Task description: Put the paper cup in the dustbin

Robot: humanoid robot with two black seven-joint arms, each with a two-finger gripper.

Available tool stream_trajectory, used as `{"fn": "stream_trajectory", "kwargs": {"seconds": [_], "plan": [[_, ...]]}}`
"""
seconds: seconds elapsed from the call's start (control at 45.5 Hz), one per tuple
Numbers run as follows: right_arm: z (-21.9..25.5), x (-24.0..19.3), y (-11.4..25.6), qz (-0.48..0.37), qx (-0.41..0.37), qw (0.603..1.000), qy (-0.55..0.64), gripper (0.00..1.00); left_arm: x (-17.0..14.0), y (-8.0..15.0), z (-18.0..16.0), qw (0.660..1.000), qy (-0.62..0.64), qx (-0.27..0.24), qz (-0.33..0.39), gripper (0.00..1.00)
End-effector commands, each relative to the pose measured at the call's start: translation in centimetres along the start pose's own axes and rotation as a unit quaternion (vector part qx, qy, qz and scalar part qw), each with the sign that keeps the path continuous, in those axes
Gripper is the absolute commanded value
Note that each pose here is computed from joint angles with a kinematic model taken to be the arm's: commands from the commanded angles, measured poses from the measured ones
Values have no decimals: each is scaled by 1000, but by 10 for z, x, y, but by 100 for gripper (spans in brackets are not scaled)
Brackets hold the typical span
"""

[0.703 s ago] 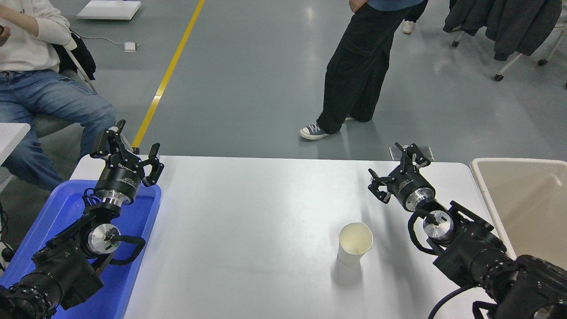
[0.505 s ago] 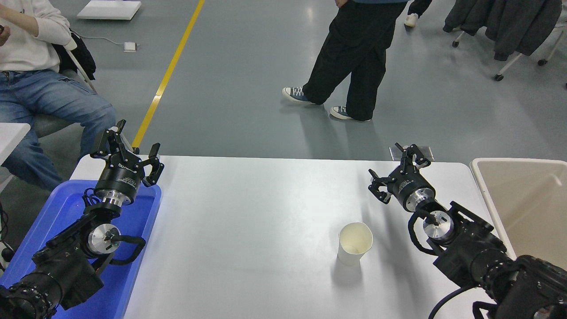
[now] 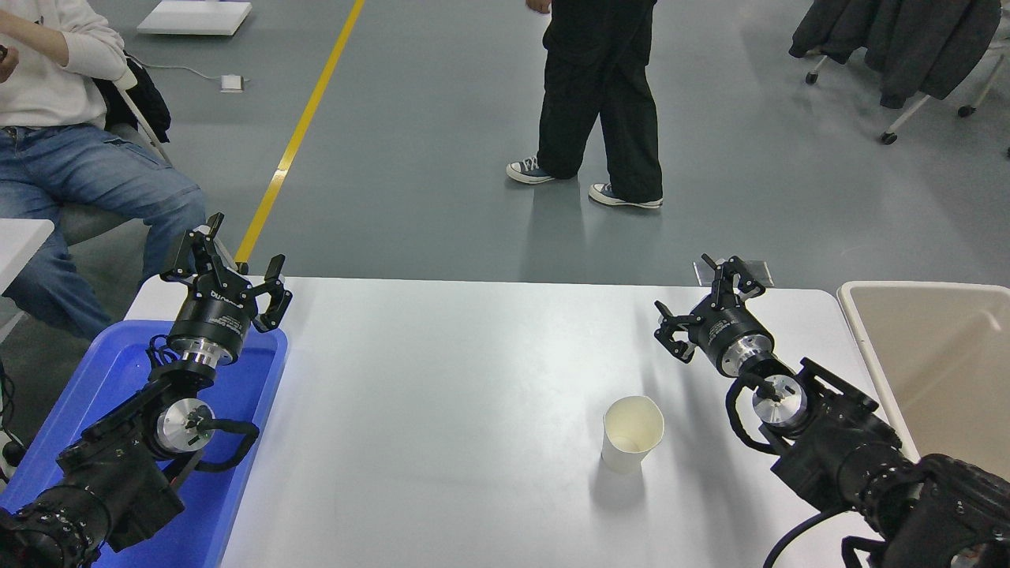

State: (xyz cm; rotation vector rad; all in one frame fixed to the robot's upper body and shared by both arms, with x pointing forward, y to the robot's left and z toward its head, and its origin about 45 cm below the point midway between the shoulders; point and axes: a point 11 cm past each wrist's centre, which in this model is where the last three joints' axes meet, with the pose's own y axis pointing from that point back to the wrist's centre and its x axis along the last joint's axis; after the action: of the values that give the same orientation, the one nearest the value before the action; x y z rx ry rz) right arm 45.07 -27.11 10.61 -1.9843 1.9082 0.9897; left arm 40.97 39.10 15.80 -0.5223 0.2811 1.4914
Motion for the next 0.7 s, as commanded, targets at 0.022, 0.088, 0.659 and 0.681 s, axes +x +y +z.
{"fn": "stream_trajectory", "kwargs": {"seconds": [0.022,0.088,0.659,0.681], "plan": [[-3,-12,-3,-32,0,999,4,100,0,0,0,1000,0,0,0,100],[-3,-12,-2,-33,2,999,4,100,0,0,0,1000,0,0,0,100],[-72,-43,11,-132,14,989,59,100,0,0,0,1000,0,0,0,100],[-74,-49,13,-140,12,988,67,100,0,0,0,1000,0,0,0,100]]}}
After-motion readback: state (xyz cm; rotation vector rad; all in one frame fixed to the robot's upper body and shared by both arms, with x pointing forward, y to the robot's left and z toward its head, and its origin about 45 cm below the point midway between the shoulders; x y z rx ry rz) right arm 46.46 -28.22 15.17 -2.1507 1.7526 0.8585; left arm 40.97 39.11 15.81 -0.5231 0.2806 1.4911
